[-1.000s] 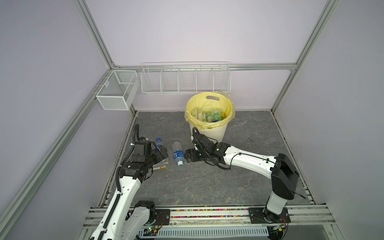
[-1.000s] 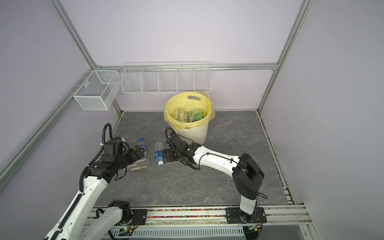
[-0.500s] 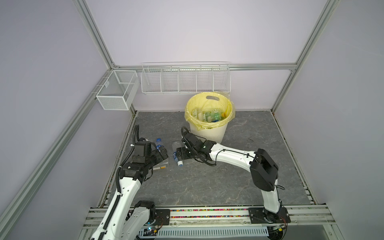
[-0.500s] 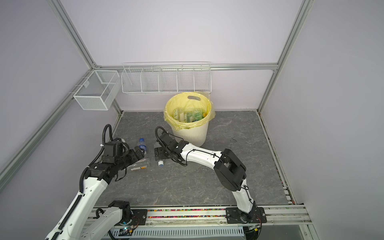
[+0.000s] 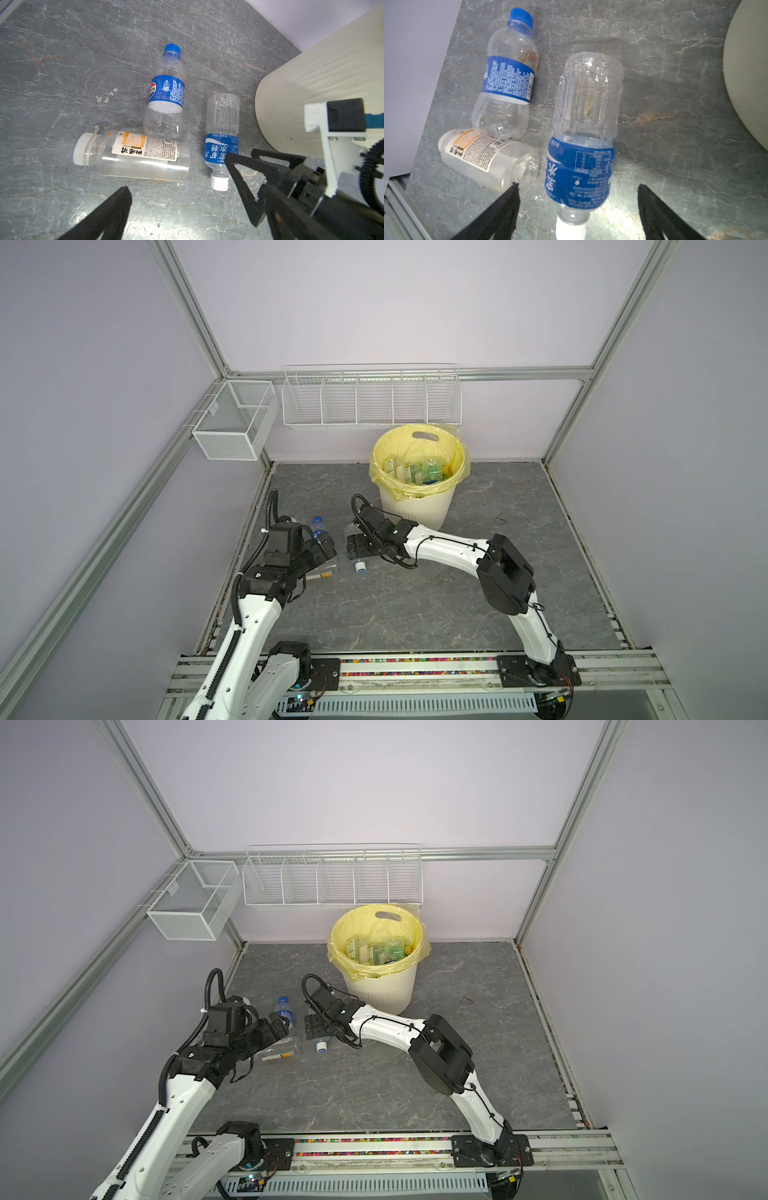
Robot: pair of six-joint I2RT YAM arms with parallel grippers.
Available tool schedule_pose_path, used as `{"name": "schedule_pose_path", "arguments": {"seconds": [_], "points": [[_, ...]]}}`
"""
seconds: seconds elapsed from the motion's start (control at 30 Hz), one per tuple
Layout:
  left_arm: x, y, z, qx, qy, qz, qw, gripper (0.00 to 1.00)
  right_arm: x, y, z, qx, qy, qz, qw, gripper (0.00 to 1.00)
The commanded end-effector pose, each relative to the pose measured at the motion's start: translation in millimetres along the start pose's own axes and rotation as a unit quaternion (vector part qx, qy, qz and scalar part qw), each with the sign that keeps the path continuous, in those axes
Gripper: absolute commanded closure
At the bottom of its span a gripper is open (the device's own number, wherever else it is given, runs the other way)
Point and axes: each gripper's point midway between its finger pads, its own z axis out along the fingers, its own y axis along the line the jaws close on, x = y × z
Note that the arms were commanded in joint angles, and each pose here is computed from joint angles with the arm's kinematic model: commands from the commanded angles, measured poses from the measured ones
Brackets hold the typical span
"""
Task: Throw the plastic bottles in the bin
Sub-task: 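Lower the right gripper onto the lying blue-label bottle and close it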
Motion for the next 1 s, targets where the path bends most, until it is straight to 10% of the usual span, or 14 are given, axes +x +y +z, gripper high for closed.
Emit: {"name": "schedule_pose_path", "arguments": {"seconds": [0.0,0.33,0.97], "points": [[4.6,4.9,-0.1,-0.004,0.004,0.000,1.000,0.01,5.7,-1.5,7.9,0.011,0.010,-0.009,1.000,0.08],[3.1,4.2,-4.4,-0.001,-0.004,-0.006,1.000,0.01,5.6,4.6,28.4,0.007,0.022,-0.013,1.000,0.00],[4.5,6.6,-9.4,-0.006,-0.004,-0.005,1.000,0.01,10.9,3.2,47.0,0.011,0.033,-0.006,0.999,0.31]]}}
